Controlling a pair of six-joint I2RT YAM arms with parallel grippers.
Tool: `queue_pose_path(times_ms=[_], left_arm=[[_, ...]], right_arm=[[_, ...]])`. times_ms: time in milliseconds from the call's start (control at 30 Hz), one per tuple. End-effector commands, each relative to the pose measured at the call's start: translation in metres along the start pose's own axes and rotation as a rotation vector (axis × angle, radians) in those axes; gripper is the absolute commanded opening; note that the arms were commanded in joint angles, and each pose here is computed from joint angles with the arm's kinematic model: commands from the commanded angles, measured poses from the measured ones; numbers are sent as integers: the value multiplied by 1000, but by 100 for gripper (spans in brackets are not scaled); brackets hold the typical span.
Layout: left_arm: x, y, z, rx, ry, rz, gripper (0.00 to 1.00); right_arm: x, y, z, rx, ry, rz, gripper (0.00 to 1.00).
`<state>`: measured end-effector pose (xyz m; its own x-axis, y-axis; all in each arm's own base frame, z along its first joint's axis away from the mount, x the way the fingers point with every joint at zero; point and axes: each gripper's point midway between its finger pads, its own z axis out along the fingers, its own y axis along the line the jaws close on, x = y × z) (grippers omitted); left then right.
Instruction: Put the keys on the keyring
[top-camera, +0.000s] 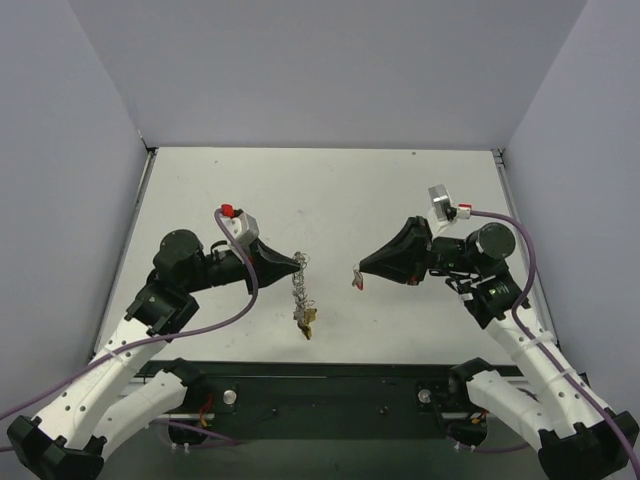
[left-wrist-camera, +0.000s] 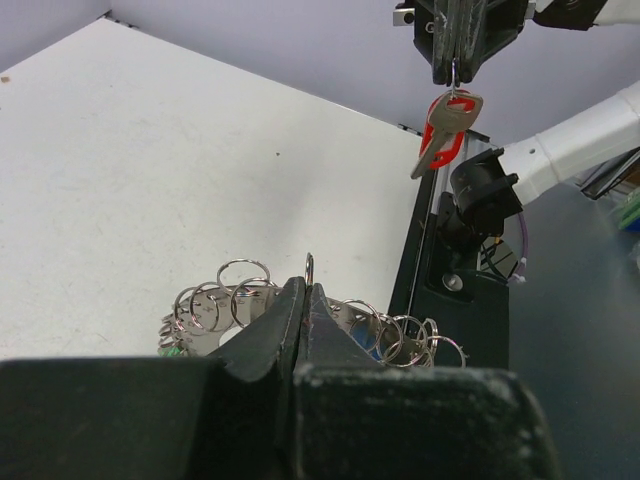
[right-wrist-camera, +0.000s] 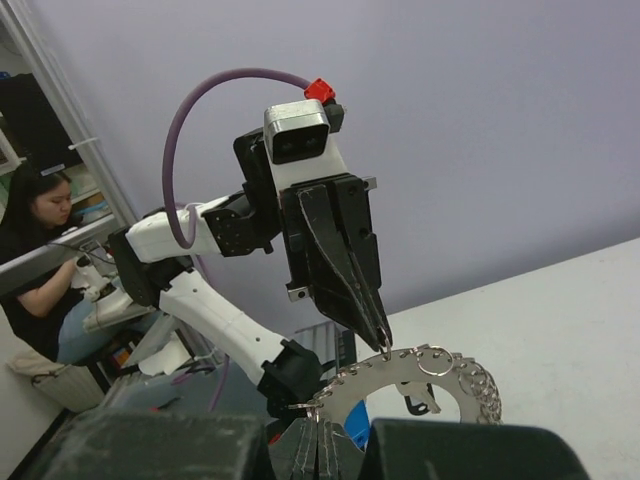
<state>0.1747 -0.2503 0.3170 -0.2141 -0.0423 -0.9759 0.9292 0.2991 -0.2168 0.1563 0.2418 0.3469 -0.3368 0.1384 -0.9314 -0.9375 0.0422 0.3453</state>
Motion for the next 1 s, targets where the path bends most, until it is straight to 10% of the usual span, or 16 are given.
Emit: queue_pose_path(times_ms=[0,433,967], left_arm=[[-41,-20,-5,56,-95,122,0],[-44,-32,-6,112,-107,148,0],[-49,-28,-6,75,-109,147,0]], right_arm=[[-12,26,1,-125,-17,-96,0],[-36,83,-4,-412,-17,-86,0],[-45,72,-3,-373,-55,-56,0]])
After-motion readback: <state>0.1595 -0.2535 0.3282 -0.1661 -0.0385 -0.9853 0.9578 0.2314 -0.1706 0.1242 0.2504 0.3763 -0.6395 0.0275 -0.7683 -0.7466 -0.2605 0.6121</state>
